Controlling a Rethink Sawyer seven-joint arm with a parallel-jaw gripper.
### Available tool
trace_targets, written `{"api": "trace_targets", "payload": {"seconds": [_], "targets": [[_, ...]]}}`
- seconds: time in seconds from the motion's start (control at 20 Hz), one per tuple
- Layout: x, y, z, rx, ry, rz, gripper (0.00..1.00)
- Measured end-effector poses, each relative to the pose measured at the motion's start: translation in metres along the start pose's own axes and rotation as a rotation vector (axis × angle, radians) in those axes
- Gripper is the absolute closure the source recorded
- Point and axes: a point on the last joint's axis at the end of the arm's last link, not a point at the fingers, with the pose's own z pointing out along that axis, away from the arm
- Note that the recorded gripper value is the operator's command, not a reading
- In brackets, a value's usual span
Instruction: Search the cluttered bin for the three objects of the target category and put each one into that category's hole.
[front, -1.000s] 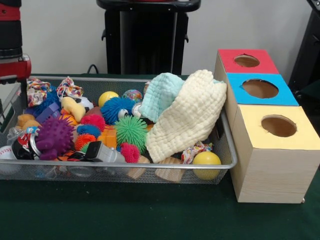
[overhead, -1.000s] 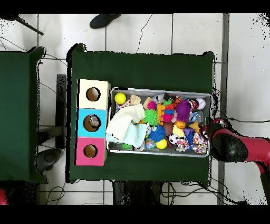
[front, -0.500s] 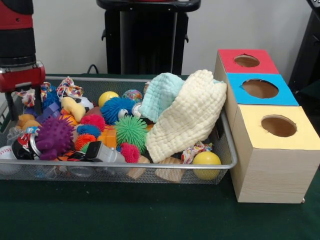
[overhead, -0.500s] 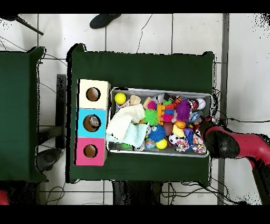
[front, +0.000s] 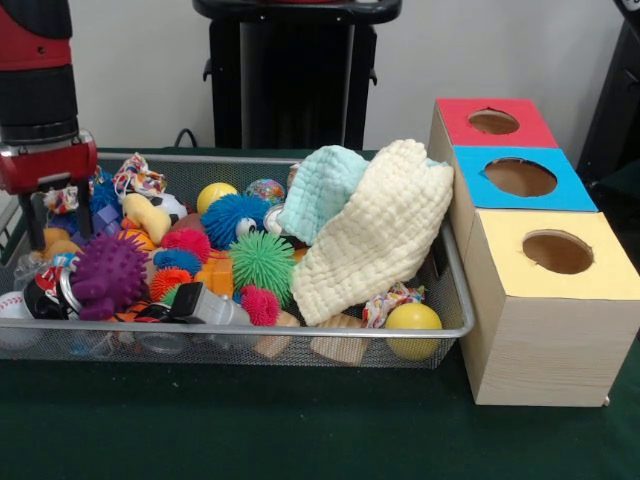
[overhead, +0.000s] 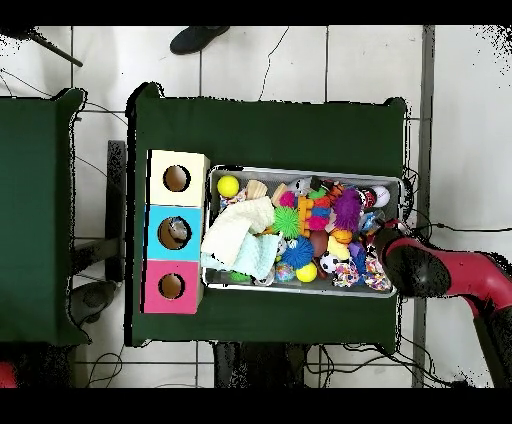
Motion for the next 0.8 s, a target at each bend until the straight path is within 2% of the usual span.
{"api": "trace_targets", "payload": {"seconds": [0.8], "targets": [[0.005,-0.021,0.011,0.023,-0.01,0.038,0.0]]}}
